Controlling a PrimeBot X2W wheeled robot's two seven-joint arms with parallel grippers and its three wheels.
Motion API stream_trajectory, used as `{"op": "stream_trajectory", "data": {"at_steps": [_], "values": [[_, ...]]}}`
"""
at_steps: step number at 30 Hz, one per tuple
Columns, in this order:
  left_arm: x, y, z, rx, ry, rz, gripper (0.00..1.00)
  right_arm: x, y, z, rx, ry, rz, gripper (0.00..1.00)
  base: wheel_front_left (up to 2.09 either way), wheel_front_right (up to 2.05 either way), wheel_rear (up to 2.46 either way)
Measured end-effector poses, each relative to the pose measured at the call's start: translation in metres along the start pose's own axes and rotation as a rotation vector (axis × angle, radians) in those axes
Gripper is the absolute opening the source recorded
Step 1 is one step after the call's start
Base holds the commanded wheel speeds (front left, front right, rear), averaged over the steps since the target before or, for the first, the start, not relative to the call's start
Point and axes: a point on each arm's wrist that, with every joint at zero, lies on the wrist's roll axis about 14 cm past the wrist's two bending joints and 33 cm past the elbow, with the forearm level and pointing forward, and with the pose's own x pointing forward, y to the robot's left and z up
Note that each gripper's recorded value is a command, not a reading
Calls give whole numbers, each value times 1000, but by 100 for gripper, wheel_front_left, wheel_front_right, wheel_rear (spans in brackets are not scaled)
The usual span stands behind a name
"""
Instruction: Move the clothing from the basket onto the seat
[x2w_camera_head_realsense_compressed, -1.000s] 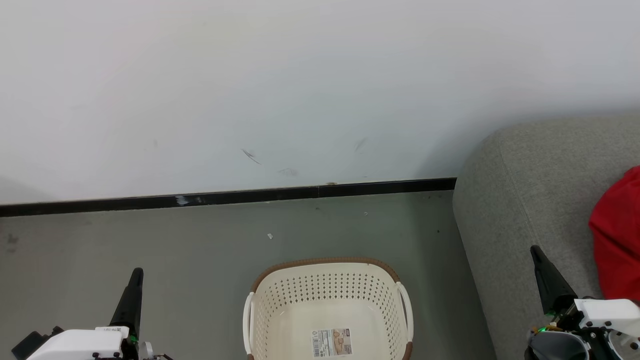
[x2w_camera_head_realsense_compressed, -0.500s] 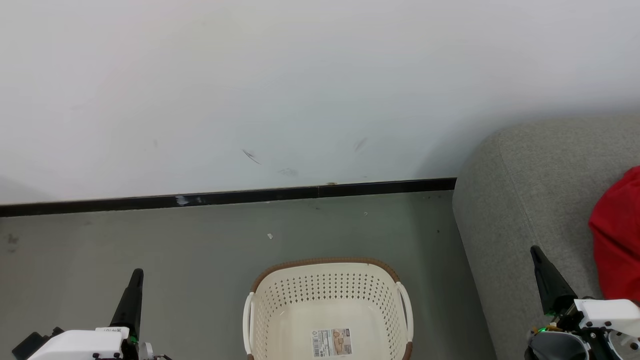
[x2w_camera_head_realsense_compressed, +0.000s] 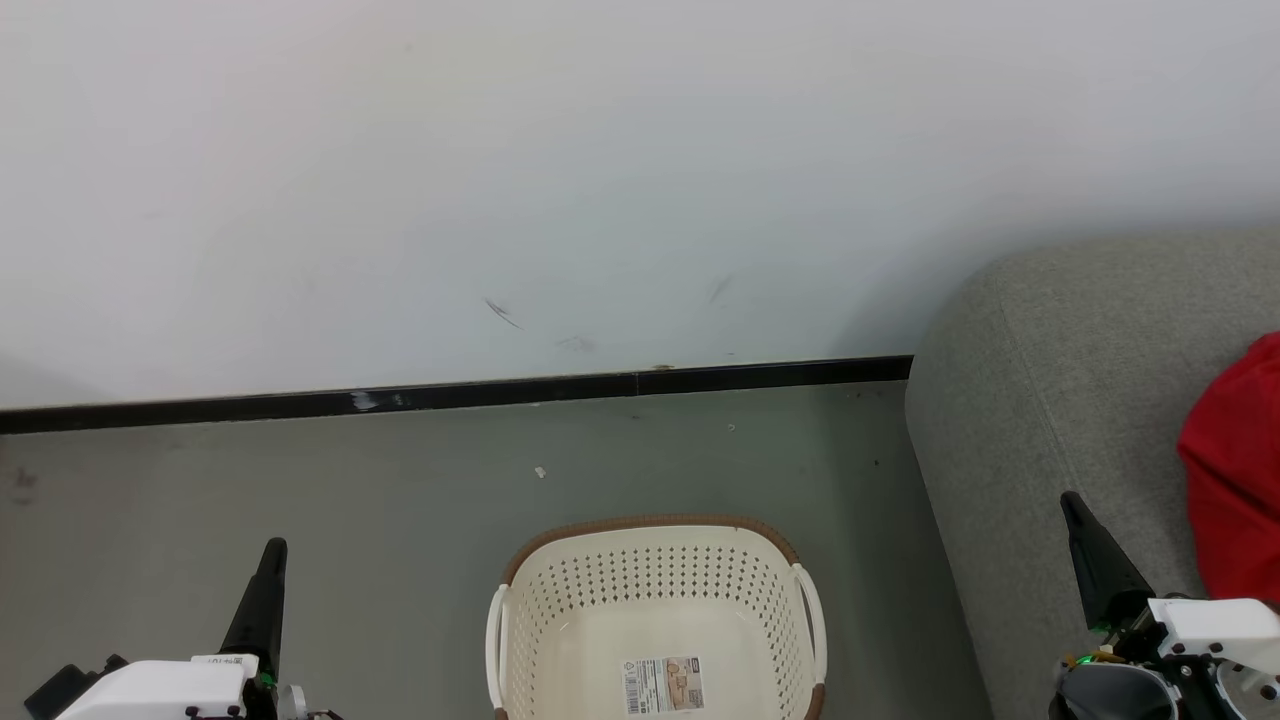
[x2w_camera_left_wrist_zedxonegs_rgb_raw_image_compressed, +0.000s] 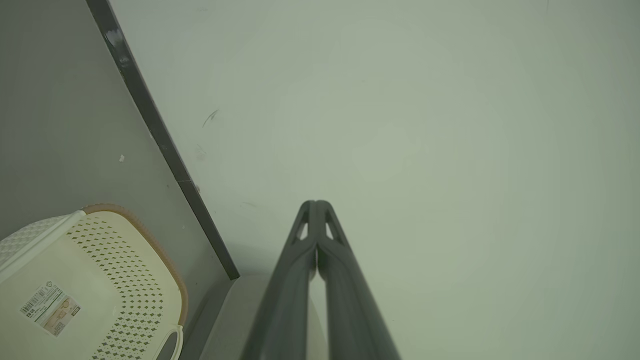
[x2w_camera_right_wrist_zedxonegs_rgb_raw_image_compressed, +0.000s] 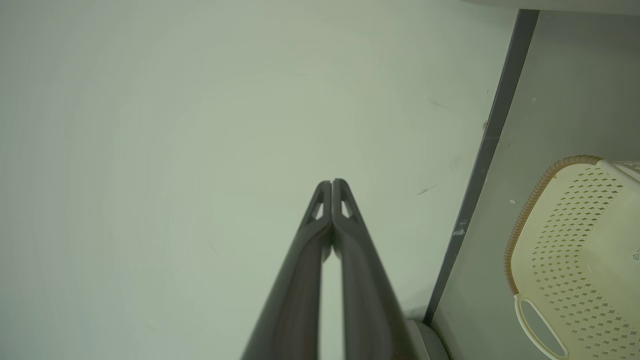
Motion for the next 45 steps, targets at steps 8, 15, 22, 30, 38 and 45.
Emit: {"op": "stream_trajectory", "data": {"at_steps": [8,15,22,30,38,45], "values": [[0,1,0,0,0,2,0,0,0,0,0,0,0,0,0,0,0],[0,1,0,0,0,3,0,0,0,0,0,0,-1,0,0,0,0],[0,1,0,-1,0,3,0,0,0,0,0,0,-1,0,0,0,0],[0,1,0,-1,0,3,0,0,0,0,0,1,-1,0,0,0,0],[0,1,0,-1,0,4,0,0,0,0,0,1,-1,0,0,0,0],[0,2,0,-1,0,4,0,0,0,0,-1,1,-1,0,0,0,0]]}}
